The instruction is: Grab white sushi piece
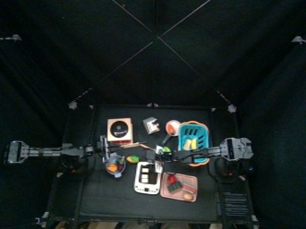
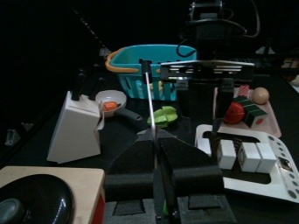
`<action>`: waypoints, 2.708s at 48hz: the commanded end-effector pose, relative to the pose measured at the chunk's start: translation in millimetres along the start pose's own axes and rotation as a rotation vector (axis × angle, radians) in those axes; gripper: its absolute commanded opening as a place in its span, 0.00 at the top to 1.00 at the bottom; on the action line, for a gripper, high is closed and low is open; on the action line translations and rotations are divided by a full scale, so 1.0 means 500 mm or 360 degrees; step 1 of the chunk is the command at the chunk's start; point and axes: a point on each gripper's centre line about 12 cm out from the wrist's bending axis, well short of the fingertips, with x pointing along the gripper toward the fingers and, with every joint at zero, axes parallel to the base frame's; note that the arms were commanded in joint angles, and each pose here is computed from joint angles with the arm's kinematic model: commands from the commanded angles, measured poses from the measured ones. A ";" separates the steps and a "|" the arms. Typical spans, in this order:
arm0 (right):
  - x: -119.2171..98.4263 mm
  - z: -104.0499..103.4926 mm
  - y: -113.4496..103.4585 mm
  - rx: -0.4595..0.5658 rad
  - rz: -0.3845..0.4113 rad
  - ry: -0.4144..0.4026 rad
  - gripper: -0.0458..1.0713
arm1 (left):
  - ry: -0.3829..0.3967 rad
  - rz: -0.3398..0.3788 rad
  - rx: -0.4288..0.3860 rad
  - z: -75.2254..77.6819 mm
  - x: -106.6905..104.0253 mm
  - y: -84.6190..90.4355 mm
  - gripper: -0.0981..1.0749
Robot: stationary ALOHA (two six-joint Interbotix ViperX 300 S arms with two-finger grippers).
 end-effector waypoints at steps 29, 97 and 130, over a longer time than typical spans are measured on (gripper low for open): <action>-0.002 0.031 0.003 -0.0013 0.0003 -0.0061 0.21 | -0.0017 -0.0002 -0.0009 0.006 0.003 -0.001 0.63; 0.028 0.031 0.003 0.0006 0.0004 0.0046 0.47 | 0.0000 0.0001 -0.0018 0.001 0.001 0.000 0.63; -0.006 0.041 0.004 0.0023 0.0009 -0.0041 0.47 | 0.0005 0.0000 -0.0011 -0.001 0.000 -0.001 0.63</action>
